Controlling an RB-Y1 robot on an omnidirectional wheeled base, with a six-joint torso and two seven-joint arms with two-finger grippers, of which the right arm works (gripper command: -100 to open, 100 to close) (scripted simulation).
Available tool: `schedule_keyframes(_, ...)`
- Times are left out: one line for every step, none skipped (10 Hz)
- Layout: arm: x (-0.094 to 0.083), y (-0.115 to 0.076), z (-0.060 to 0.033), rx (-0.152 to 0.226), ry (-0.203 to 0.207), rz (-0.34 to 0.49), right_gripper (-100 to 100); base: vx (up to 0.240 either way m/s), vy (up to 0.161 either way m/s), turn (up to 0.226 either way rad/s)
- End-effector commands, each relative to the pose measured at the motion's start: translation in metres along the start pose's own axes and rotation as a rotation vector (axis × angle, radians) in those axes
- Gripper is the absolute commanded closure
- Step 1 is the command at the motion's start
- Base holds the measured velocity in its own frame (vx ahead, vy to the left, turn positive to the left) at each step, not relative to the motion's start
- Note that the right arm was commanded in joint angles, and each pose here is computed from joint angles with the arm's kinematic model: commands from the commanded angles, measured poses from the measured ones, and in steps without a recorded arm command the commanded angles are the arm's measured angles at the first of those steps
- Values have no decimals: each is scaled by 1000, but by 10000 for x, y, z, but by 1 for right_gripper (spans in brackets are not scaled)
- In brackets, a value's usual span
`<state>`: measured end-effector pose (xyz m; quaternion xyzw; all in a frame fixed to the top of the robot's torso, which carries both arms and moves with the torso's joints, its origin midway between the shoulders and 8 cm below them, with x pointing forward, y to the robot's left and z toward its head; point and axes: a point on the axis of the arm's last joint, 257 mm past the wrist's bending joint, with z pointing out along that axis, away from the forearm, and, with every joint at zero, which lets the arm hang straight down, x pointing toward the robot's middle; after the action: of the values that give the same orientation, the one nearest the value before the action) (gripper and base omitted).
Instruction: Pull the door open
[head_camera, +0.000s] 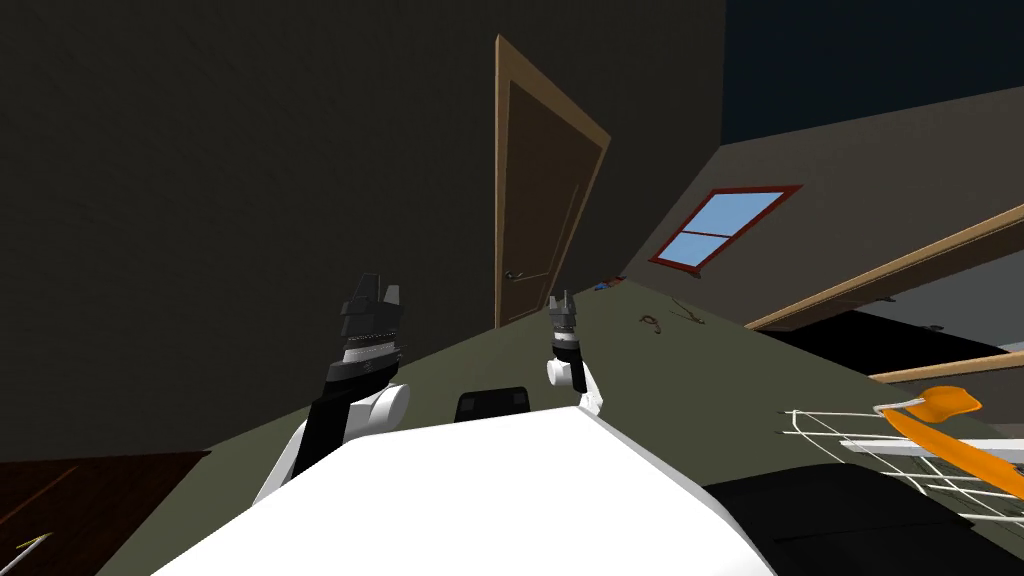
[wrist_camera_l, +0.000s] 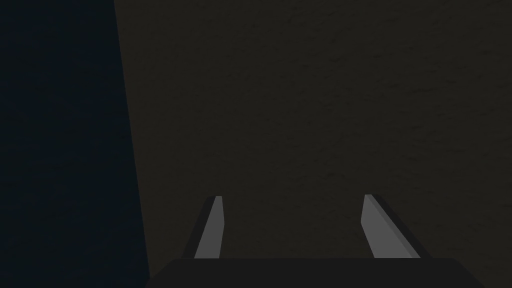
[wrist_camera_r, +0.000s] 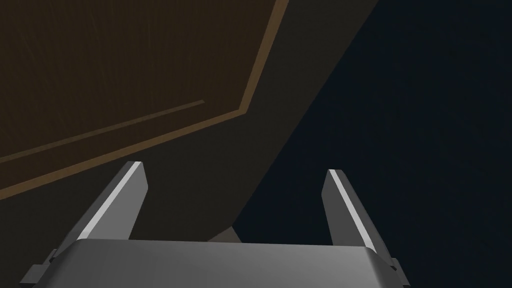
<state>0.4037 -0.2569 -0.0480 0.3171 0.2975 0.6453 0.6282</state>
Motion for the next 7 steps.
schedule_keyframes(-4, -138, -25, 26, 1, -2, -100, 65, -46, 44)
schedule_keyframes(-13, -243, -25, 41, 4, -5, -100, 65, -35, 84)
schedule_keyframes(-25, -357, -30, 59, 7, -9, -100, 80, -40, 166)
schedule_keyframes(-31, -398, -49, 68, 6, -9, -100, 52, -42, 54)
schedule_keyframes(-45, -521, -59, 88, 9, -13, -100, 49, -41, 99)
schedule_keyframes(-57, -617, -56, 101, 12, -16, -100, 69, -52, 147)
schedule_keyframes(-64, -663, -80, 112, 10, -17, -100, 45, -47, 60)
